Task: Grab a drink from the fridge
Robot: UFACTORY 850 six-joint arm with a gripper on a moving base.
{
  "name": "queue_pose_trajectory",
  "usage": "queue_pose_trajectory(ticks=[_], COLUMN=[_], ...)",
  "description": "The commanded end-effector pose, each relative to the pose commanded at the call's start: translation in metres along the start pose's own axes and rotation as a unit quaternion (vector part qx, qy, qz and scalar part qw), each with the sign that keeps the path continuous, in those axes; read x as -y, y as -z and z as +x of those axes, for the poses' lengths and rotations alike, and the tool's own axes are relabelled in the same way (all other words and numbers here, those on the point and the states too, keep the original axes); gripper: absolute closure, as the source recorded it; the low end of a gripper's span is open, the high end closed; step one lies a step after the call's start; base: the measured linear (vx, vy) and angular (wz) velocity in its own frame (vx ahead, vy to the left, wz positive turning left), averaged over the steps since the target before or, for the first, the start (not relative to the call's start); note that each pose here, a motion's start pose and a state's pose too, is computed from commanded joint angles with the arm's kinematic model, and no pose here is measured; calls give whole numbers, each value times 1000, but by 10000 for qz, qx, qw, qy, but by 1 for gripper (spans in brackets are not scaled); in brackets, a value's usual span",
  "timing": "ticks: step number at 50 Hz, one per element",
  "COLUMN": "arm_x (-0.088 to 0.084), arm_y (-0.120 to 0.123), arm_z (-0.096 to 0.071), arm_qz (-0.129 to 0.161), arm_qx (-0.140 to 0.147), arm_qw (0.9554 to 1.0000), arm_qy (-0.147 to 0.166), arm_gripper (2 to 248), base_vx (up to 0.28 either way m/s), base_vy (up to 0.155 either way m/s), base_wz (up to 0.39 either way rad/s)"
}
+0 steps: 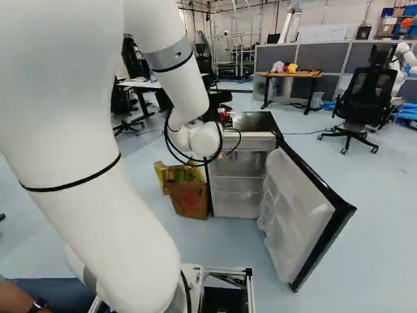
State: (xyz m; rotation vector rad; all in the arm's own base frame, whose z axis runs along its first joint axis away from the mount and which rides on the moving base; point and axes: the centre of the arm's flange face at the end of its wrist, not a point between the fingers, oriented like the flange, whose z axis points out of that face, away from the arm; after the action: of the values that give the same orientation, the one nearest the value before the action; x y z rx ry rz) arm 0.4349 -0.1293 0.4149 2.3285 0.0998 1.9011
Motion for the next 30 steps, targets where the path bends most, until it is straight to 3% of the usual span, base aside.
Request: queue_pose_trajectory(ticks=[30], arm_x=[1], arm_y=[-48], arm_z=[8], arm_qz=[141], arm_qx=[-86], arm_qw=[9999], arm_qy=[48], arm_gripper=[156], base_vx=[0], base_vy=[0], base_wz=[0])
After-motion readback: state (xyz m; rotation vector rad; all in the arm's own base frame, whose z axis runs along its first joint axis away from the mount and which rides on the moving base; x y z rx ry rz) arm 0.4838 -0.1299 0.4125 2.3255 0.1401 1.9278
